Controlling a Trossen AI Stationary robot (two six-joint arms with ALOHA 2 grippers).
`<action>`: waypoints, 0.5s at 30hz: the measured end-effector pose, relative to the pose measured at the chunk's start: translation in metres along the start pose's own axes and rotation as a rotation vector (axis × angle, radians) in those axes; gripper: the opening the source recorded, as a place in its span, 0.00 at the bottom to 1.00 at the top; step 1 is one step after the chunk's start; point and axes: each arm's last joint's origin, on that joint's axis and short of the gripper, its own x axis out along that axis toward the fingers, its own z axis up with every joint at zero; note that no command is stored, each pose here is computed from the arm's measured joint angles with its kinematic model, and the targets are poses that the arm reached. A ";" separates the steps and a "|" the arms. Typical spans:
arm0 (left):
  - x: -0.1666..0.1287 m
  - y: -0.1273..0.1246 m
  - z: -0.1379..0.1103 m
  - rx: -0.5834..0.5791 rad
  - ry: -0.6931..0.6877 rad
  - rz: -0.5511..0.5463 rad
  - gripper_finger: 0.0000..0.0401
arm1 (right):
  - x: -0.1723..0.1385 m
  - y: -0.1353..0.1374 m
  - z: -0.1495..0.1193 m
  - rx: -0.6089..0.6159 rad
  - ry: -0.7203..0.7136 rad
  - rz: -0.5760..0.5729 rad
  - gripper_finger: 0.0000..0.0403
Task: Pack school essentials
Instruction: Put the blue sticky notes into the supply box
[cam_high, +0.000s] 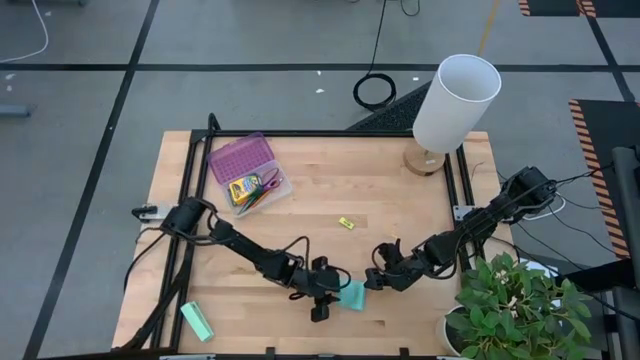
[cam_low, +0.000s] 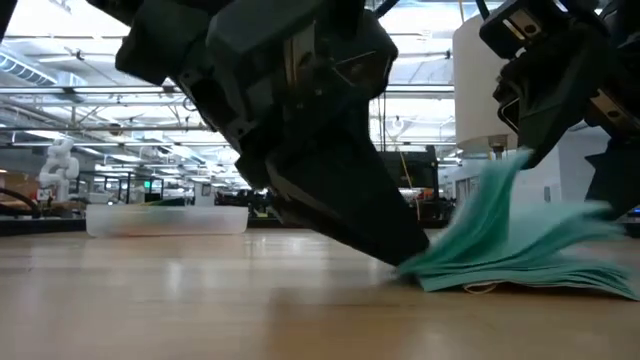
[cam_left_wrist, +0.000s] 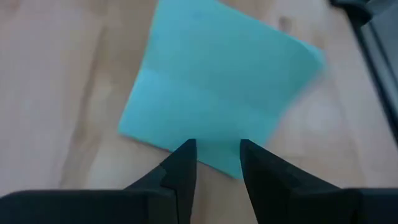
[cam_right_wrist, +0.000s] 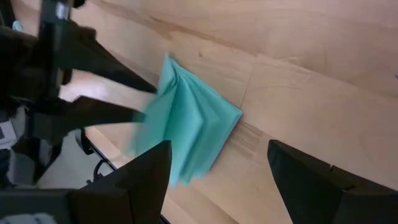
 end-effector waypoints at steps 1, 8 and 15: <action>-0.002 0.001 0.002 -0.004 0.001 0.000 0.32 | 0.000 0.000 0.000 0.001 0.000 0.000 0.64; -0.025 -0.003 0.027 -0.015 -0.084 -0.030 0.32 | 0.000 0.000 0.000 -0.002 0.000 0.002 0.64; -0.026 -0.002 0.034 -0.028 -0.137 -0.039 0.32 | 0.000 0.000 0.000 -0.005 -0.005 0.000 0.64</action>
